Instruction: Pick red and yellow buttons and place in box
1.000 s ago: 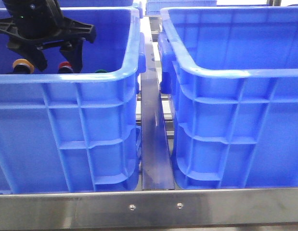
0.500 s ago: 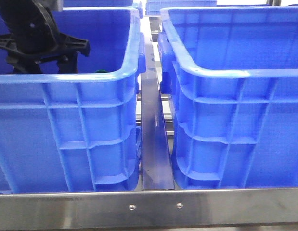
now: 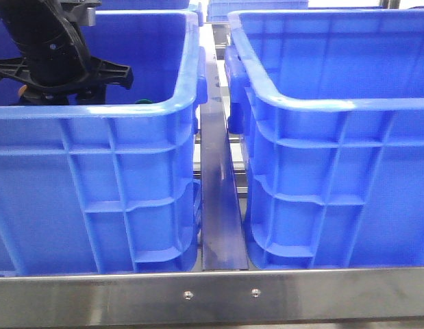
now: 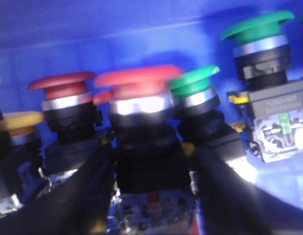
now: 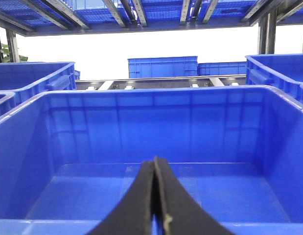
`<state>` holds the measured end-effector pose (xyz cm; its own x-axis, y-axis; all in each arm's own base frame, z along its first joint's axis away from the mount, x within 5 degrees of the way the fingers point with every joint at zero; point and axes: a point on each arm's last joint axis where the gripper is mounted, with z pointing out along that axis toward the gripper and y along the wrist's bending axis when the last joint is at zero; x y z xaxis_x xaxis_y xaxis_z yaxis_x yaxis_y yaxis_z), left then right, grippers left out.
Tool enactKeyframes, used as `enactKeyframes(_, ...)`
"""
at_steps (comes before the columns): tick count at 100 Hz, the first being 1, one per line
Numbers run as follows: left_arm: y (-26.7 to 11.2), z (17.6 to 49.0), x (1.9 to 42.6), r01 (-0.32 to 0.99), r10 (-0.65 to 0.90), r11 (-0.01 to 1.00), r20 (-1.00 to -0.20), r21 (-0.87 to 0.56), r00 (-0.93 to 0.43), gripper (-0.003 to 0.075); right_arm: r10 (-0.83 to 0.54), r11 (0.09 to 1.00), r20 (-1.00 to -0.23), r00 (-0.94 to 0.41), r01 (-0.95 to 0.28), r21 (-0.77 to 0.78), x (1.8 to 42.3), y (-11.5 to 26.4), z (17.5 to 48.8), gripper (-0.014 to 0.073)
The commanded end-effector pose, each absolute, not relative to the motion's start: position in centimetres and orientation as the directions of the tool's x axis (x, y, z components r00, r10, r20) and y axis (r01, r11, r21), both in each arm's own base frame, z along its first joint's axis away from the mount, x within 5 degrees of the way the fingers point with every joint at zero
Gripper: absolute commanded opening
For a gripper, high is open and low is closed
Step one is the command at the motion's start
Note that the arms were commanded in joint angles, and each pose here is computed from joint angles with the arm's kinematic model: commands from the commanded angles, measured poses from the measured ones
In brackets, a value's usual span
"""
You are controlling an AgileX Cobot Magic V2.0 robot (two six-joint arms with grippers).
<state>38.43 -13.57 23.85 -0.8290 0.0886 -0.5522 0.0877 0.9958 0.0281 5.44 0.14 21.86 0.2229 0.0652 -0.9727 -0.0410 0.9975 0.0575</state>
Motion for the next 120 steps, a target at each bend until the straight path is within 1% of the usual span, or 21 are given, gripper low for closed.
enactKeyframes(1, -13.6, 27.2, 38.4, 0.096, 0.074, 0.995, -0.643, 0.001, -0.762, 0.0033, 0.049, 0.999, -0.948, 0.313, -0.038, 0.039, 5.1, 0.1, 22.5, -0.0068)
enactKeyframes(4, -13.4, 27.7, 38.2, 0.096, 0.074, 0.995, -0.648, 0.001, -0.758, -0.0019, 0.049, 0.999, -0.948, 0.313, -0.038, 0.039, 5.1, 0.1, 22.5, -0.0068)
enactKeyframes(12, -13.3, 28.3, 37.8, 0.094, 0.075, 0.996, -0.648, 0.005, -0.758, -0.002, 0.049, 0.999, -0.948, 0.313, -0.038, 0.039, 5.1, 0.1, 22.5, -0.0068)
enactKeyframes(31, -13.5, 32.1, 35.2, 0.155, 0.143, 0.987, -0.683, 0.044, -0.716, -0.002, 0.049, 0.999, -0.948, 0.313, -0.038, 0.039, 5.1, 0.1, 22.5, -0.0068)
enactKeyframes(55, -15.0, 38.3, 30.0, 0.259, 0.172, 0.966, -0.785, 0.015, -0.596, -0.002, 0.049, 0.999, -0.948, 0.313, -0.038, 0.039, 5.1, 0.1, 22.5, -0.0068)
enactKeyframes(70, -16.7, 40.7, 26.6, 0.363, 0.22, 0.932, -0.823, 0.017, -0.524, -0.002, 0.049, 0.999, -0.948, 0.313, -0.038, 0.039, 5.1, 0.1, 22.5, -0.0068)
enactKeyframes(90, -19.1, 41.8, 23.3, 0.498, 0.304, 0.866, -0.837, 0.044, -0.454, -0.002, 0.049, 0.999, -0.948, 0.316, -0.038, 0.039, 5.1, 0.1, 22.5, -0.0068)
enactKeyframes(120, -23.1, 42.2, 19.4, 0.663, 0.386, 0.746, -0.852, 0.062, -0.354, -0.002, 0.055, 0.998, -0.908, 0.415, -0.04, 0.042, 4.7, 0.1, 23.5, -0.0068)
